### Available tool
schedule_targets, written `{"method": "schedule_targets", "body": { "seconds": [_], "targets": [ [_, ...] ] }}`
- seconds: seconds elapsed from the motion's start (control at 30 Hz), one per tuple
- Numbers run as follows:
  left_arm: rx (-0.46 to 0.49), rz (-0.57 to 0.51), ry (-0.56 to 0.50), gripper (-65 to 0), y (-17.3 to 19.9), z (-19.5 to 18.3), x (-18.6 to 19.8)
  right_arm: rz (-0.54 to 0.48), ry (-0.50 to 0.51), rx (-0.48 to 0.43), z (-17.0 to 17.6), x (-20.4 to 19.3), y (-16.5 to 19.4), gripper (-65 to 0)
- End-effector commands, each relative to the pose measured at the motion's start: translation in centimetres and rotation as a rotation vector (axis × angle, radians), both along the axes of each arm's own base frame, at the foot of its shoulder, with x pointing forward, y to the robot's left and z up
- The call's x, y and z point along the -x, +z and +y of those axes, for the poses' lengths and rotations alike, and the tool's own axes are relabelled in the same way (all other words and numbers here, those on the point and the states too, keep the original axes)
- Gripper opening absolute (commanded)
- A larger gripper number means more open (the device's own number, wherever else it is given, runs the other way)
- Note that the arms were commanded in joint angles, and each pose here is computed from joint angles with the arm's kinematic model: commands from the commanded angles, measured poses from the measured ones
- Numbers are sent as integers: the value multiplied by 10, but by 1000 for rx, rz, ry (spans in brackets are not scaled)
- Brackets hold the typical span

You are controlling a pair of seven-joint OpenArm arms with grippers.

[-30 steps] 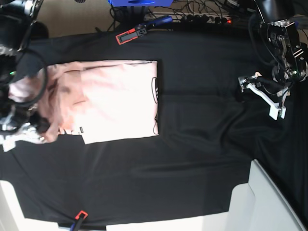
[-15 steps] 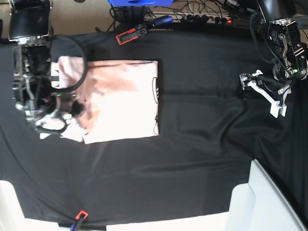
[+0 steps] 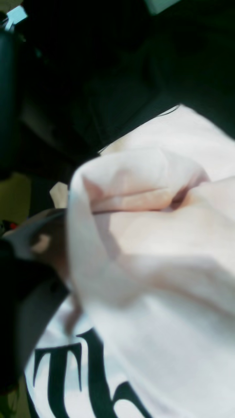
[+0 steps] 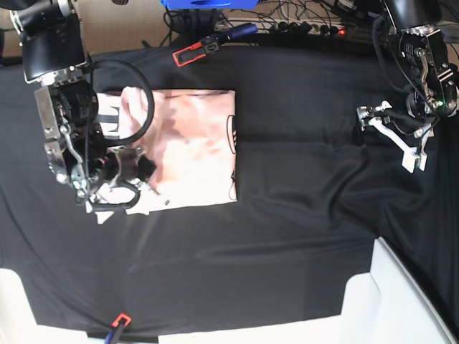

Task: Fold the T-shirt properly
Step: 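Lift the shirt end with the right gripper and fold it over the shirt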

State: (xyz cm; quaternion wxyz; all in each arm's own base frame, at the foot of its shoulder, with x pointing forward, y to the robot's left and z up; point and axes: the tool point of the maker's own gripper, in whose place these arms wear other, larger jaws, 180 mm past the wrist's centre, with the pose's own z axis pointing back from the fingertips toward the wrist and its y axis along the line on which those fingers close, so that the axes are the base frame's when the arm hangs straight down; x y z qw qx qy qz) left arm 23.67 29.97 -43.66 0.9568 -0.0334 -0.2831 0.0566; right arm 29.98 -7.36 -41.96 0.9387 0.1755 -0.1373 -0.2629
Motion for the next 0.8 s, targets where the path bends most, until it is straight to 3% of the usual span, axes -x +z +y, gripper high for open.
{"method": "schedule_targets", "body": {
  "seconds": [0.0, 0.2, 0.53, 0.77],
  "targets": [
    [-18, -43, -7, 0, 12, 6, -9, -27, 13, -7, 4, -9, 8, -649],
    [-17, -40, -13, 0, 11, 4, -9, -16, 78, 16, 19, -13, 4, -649],
    [-17, -23, -13, 0, 7, 4, -1, -39, 85, 18, 21, -25, 13, -649],
    [-16, -25, -14, 0, 8, 4, -3, -59, 221, 111, 46, -21, 9, -649]
  ]
}}
